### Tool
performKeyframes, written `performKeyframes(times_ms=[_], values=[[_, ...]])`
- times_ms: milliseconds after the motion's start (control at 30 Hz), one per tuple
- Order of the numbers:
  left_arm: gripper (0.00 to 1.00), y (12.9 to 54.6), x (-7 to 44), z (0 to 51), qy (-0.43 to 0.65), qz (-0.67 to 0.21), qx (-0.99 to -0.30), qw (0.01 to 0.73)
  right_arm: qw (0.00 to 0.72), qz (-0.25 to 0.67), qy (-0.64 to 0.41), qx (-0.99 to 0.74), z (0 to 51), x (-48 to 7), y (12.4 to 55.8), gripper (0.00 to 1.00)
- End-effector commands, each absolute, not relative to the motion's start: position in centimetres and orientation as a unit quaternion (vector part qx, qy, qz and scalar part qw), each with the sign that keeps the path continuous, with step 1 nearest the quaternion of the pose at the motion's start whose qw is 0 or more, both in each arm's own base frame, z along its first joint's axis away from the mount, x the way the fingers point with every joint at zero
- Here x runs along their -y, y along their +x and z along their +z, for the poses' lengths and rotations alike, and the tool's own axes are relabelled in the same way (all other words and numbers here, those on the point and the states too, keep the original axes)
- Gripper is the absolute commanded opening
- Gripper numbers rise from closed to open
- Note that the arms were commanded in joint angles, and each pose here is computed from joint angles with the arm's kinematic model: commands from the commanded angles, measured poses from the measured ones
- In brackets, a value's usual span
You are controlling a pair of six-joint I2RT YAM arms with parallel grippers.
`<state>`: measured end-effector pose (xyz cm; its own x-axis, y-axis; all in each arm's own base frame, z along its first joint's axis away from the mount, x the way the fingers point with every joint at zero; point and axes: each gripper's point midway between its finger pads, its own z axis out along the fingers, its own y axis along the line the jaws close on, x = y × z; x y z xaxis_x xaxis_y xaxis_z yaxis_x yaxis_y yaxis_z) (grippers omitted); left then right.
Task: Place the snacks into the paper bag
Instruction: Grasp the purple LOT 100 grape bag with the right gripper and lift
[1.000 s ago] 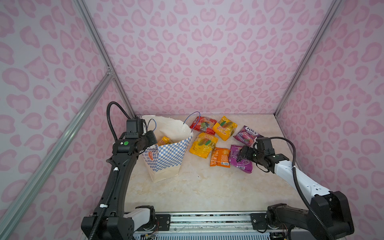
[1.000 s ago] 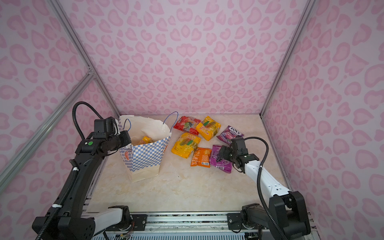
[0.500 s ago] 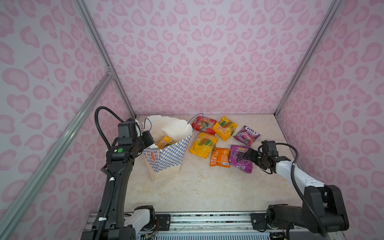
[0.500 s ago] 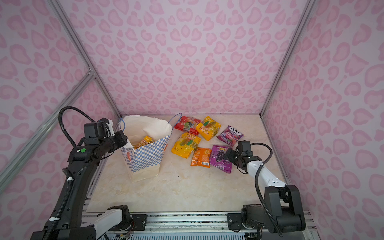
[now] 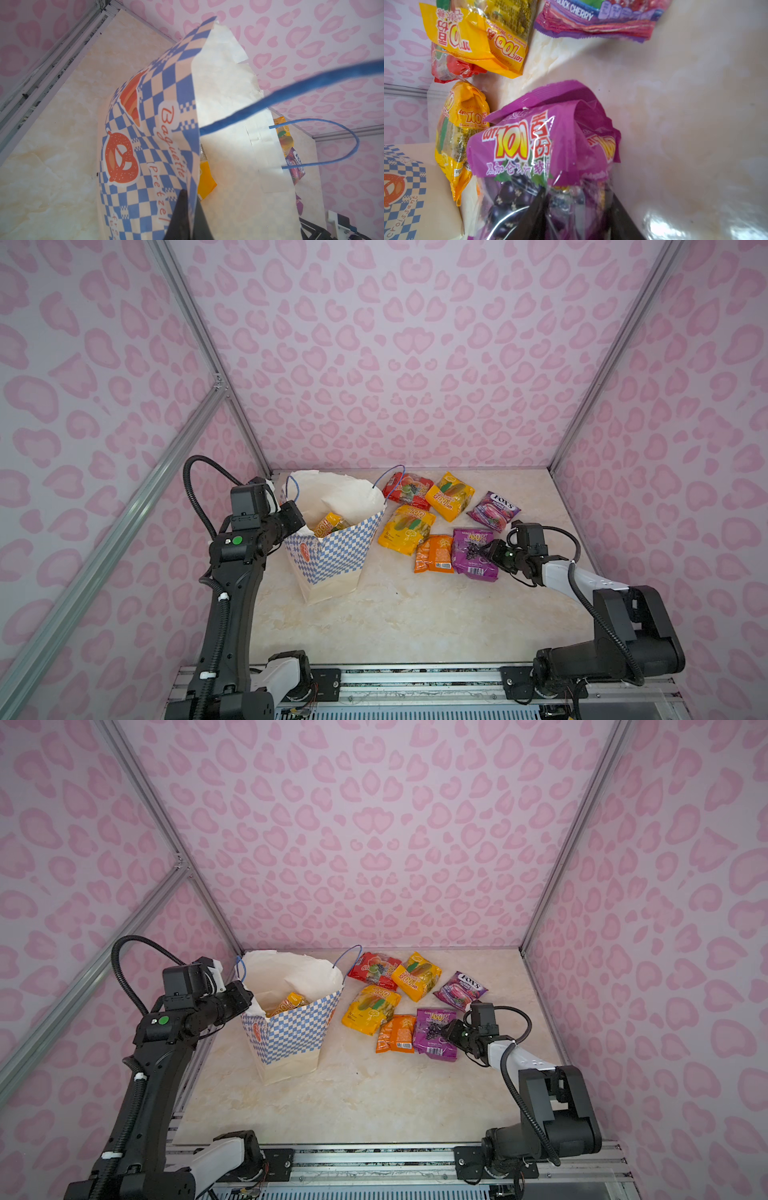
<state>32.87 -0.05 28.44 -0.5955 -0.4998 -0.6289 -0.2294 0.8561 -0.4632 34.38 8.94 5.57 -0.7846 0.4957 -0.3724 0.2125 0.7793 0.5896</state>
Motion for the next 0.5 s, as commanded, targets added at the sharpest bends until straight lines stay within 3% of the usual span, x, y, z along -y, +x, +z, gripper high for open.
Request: performKeyframes(times_ms=[0,167,467], values=[[0.04,33.1,-0.4,28.4,-0.214,-0.162,-0.871,0.412,0.248,0.282,0.196,-0.906,4.8,-9.9,33.8,0.25],[0.03,31.9,-1.2,26.0,-0.228,-0.135,-0.879,0.395,0.269,0.287,0.183,-0.901,6.5,-10.4,34.0,0.0],[0.04,29.8,-2.6,26.1,-0.242,-0.094,-0.871,0.418,0.344,0.305,0.132,-0.878,13.8,-11.4,33.7,0.0]])
